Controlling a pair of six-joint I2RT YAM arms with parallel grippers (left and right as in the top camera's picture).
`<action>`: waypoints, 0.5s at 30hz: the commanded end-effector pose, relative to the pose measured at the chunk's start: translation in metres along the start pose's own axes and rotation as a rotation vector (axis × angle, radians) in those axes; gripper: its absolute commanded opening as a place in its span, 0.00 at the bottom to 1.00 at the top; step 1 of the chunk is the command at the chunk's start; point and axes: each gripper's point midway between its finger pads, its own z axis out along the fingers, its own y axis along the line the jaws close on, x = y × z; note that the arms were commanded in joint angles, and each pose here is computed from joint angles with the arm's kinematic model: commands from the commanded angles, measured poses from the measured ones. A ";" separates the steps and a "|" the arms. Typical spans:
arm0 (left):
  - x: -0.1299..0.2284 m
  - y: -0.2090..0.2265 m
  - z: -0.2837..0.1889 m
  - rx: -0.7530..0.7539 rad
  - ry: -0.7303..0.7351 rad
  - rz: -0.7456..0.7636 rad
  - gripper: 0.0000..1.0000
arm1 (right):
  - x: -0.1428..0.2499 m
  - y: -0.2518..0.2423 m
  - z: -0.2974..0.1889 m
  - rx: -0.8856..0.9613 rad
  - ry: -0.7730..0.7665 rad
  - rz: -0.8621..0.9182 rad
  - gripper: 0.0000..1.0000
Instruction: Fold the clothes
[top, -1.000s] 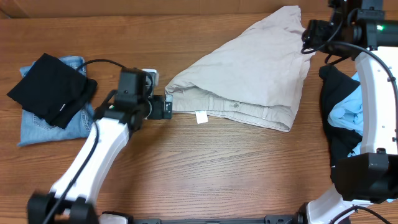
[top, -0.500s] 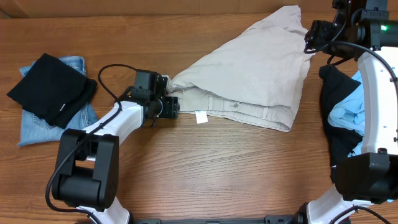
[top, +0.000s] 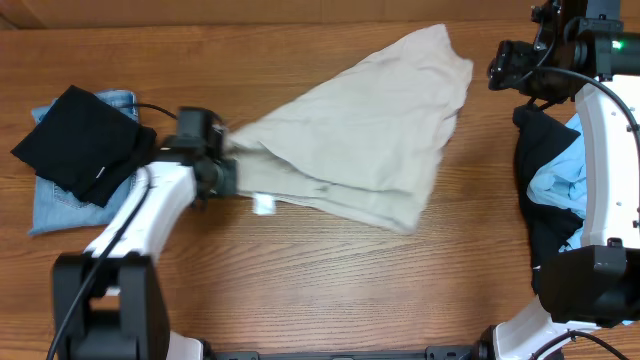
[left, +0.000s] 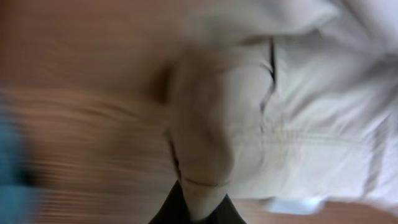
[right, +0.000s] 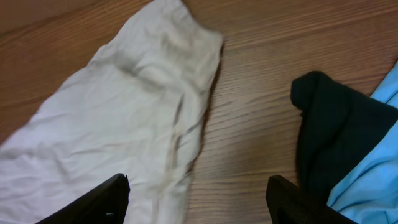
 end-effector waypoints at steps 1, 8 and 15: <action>-0.062 0.042 -0.051 -0.093 -0.235 -0.057 0.17 | 0.009 0.003 0.002 -0.018 0.024 0.005 0.75; -0.110 0.032 -0.077 0.041 -0.407 -0.108 0.97 | 0.021 0.011 0.015 -0.076 0.066 0.008 0.75; -0.049 -0.047 -0.074 0.398 -0.120 -0.112 0.82 | 0.030 0.026 0.014 -0.165 0.103 -0.043 0.79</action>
